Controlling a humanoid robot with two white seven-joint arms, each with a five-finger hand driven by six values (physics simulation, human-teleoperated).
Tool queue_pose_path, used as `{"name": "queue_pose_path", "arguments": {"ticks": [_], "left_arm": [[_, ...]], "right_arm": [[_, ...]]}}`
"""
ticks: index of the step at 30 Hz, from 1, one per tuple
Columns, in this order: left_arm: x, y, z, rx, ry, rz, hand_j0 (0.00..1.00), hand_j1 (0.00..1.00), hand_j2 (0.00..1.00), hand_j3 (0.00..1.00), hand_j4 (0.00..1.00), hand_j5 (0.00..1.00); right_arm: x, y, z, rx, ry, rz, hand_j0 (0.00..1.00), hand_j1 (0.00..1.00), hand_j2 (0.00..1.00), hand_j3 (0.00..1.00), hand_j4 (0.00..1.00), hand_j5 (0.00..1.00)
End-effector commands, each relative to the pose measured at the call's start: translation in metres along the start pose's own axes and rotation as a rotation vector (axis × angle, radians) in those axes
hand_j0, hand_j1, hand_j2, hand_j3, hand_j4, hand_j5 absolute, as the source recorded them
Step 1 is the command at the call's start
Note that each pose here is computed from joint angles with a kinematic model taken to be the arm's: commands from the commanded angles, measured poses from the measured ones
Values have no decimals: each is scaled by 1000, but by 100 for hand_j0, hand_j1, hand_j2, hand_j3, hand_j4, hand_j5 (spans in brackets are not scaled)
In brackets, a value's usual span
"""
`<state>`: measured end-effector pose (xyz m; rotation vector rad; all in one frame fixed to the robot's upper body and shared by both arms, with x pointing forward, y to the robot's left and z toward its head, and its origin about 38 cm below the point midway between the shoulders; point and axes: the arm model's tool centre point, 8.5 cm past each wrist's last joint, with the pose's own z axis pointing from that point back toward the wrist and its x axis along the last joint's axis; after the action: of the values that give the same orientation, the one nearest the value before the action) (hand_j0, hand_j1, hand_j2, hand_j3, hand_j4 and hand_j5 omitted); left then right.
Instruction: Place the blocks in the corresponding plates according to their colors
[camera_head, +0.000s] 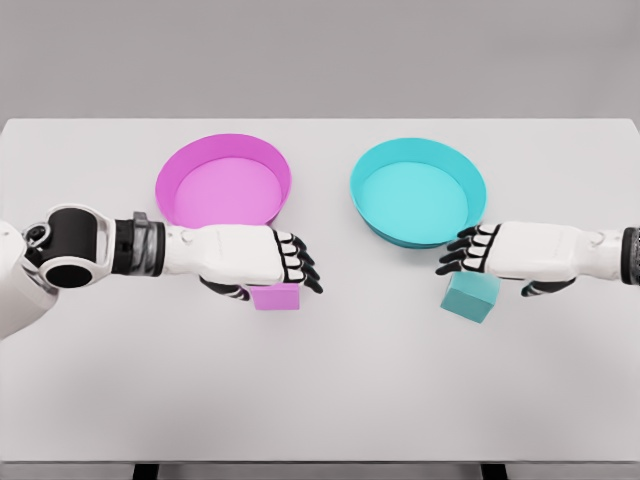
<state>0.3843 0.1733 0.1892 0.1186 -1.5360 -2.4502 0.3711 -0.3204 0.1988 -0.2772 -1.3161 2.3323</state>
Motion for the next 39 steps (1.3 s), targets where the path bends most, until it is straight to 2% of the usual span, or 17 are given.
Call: {"name": "queue_pose_path", "arguments": {"ticks": [1, 5, 9, 15, 19, 26, 29, 31, 35, 39], "left_arm": [[0, 0, -1, 3, -2, 6, 87, 87, 87, 87, 87, 87], [3, -2, -6, -7, -15, 3, 76, 76, 76, 76, 76, 76], [3, -1, -6, -11, -16, -2, 53, 53, 53, 53, 53, 53], [0, 12, -4, 1, -10, -32, 44, 44, 44, 44, 44, 44], [5, 31, 0, 24, -24, -82, 43, 43, 43, 43, 43, 43], [-3, 49, 15, 48, -3, -90, 42, 42, 42, 42, 42, 42], [-11, 52, 30, 42, 28, -89, 42, 42, 42, 42, 42, 42], [-18, 60, 43, 55, 61, -99, 42, 42, 42, 42, 42, 42], [-37, 67, 70, 87, 140, -80, 42, 42, 42, 42, 42, 42], [-54, 79, 104, 139, 227, -62, 42, 42, 42, 42, 42, 42]], "right_arm": [[2, -1, -5, 6, -12, -2, 100, 100, 100, 100, 100, 100], [4, -1, -7, 11, -21, -1, 100, 100, 100, 100, 100, 100], [7, 0, -14, 26, -39, -1, 100, 100, 100, 100, 100, 100], [11, 8, -23, 50, -59, -9, 100, 100, 100, 100, 100, 100], [12, 8, -24, 59, -62, -7, 100, 100, 100, 100, 100, 100], [10, 5, -23, 54, -56, -1, 100, 100, 100, 100, 100, 100], [7, 5, -21, 54, -46, -5, 100, 100, 100, 100, 100, 100], [6, 6, -21, 56, -43, -5, 100, 100, 100, 100, 100, 100], [2, 8, -21, 66, -33, -8, 100, 100, 100, 100, 100, 100], [2, 6, -23, 67, -37, -3, 93, 93, 93, 93, 93, 93]]}}
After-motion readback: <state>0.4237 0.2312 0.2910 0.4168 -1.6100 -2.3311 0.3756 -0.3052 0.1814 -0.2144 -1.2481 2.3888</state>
